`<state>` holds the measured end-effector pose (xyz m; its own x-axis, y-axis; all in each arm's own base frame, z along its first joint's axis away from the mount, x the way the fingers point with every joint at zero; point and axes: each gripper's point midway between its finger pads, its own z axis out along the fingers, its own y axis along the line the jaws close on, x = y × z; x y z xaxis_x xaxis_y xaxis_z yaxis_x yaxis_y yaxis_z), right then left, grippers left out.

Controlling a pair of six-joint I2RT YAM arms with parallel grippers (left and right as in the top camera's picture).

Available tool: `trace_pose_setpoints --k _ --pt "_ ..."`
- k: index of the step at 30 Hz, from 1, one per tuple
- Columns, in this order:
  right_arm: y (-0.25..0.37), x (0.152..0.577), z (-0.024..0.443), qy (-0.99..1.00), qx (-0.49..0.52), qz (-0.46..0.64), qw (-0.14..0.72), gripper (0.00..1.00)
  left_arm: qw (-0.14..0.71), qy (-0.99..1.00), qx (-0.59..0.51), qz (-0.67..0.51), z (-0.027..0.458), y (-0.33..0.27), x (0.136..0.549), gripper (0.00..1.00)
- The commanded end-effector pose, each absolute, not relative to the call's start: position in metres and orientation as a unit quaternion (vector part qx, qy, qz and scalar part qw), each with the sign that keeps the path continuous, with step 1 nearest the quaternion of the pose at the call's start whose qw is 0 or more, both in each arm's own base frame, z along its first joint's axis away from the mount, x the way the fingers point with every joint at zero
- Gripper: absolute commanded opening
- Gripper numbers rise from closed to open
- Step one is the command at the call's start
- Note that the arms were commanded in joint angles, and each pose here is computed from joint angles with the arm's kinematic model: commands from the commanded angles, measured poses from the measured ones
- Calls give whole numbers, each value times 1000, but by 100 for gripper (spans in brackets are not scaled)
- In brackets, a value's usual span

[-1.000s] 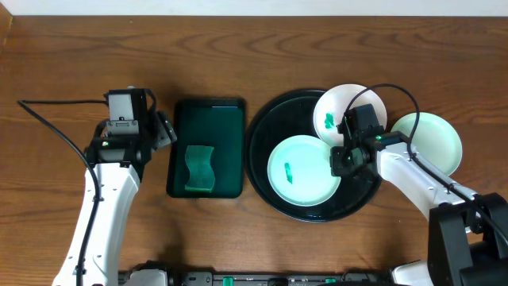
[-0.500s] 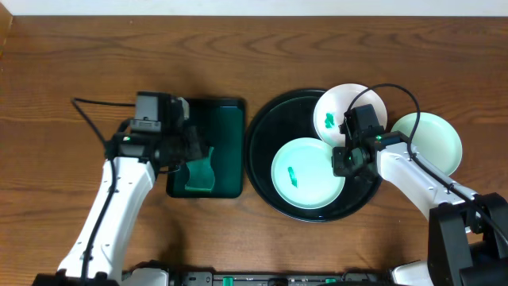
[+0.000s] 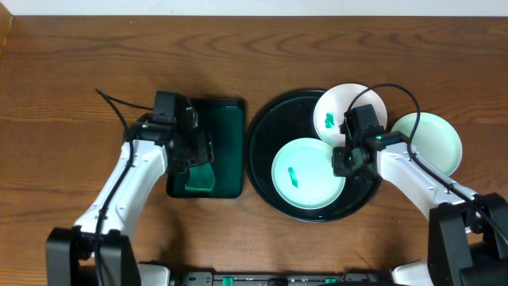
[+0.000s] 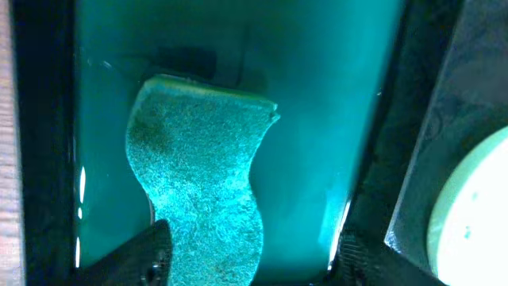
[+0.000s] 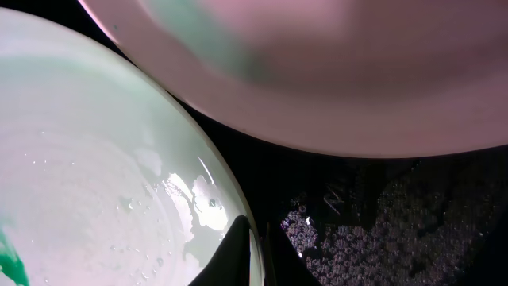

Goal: Clean dirty plates on tray and stack at the side
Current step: 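Lower the left gripper onto the green sponge on the green tray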

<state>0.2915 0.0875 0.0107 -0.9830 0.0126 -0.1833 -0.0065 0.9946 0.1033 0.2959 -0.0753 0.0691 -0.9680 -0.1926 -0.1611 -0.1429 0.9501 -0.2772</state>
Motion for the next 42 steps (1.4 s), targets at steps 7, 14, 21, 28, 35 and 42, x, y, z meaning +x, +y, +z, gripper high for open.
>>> trace_pose_setpoints --k 7,14,21,28,35,42 --pt "82 293 10 995 12 42 94 6 36 990 -97 -92 32 -65 284 56" --pt "82 293 10 995 12 42 94 6 21 991 -103 -87 23 -65 282 48" --pt "82 293 10 995 12 42 94 6 27 990 -130 -55 21 -53 283 48" --pt "82 293 10 995 12 42 94 6 29 990 -124 -55 21 -58 283 49" --pt "82 293 10 995 12 42 94 7 43 993 -104 -44 21 -69 286 45" --pt "82 293 10 995 12 42 94 7 59 989 -132 4 21 -58 288 45"
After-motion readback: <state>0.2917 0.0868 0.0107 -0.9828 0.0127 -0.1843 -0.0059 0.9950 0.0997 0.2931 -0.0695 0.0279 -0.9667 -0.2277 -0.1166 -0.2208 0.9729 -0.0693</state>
